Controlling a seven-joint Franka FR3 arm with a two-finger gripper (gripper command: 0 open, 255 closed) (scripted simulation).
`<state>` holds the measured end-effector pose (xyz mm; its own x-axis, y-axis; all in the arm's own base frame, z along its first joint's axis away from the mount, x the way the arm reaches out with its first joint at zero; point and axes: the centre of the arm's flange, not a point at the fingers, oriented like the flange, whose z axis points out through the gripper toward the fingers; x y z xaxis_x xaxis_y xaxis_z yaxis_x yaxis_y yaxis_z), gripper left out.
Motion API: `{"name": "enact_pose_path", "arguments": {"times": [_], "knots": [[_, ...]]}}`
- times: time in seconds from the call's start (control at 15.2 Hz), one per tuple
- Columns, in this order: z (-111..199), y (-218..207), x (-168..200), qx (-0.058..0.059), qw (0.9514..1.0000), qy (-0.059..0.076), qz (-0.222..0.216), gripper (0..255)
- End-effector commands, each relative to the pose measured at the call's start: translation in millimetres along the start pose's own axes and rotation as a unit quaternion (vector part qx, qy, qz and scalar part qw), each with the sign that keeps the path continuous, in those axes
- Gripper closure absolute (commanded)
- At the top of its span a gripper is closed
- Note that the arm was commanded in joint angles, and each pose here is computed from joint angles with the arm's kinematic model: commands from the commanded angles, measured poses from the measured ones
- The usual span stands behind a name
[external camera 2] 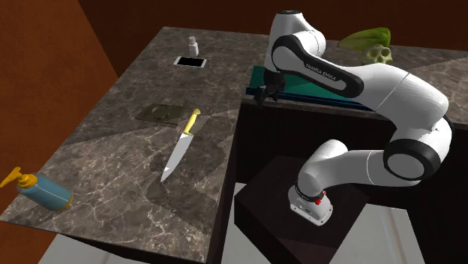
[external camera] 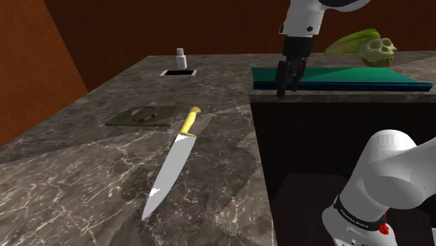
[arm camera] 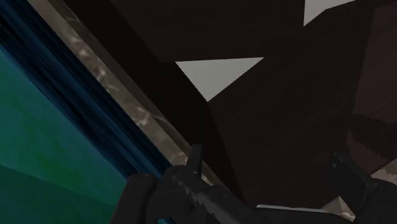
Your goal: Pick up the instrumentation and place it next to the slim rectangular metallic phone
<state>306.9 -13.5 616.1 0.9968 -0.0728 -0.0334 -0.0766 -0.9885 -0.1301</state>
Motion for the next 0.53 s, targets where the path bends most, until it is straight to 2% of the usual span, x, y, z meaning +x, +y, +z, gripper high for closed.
{"name": "enact_pose_path", "arguments": {"times": [0.0,0.2,0.46], "knots": [[0.0,0.0,0.0,0.000,1.0000,0.000,0.000,0],[-1.6,-41.3,2.1,-0.006,0.9991,-0.006,0.043,0],[-2.9,-95.9,10.3,-0.014,0.9949,-0.014,0.099,0]]}}
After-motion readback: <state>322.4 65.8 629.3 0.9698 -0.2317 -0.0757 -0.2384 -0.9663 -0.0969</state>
